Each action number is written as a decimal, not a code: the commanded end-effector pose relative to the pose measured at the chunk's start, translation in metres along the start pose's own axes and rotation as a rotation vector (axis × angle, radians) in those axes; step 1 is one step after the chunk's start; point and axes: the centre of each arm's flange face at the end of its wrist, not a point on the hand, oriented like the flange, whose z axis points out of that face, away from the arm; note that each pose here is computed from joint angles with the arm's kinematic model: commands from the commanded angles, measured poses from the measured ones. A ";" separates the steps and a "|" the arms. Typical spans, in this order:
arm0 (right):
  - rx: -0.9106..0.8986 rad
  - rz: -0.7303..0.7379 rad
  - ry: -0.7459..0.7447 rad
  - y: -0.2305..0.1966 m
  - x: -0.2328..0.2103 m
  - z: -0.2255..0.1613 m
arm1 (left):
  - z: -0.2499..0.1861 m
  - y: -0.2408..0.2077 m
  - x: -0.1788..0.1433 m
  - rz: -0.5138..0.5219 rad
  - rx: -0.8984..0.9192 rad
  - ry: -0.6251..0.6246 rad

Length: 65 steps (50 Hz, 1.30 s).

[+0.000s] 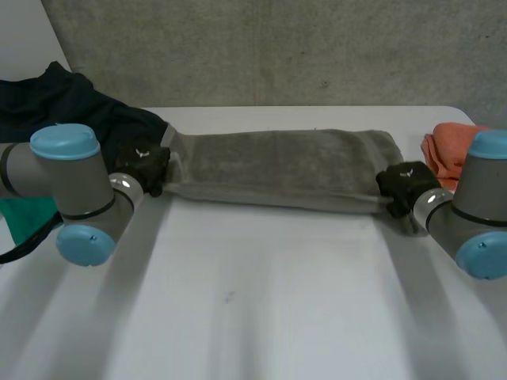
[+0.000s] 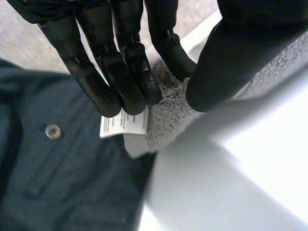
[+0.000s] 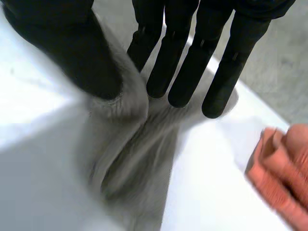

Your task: Fold the laundry.

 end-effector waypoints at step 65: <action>-0.099 -0.117 -0.164 0.009 0.004 -0.091 | -0.053 -0.057 -0.040 -0.006 -0.147 -0.088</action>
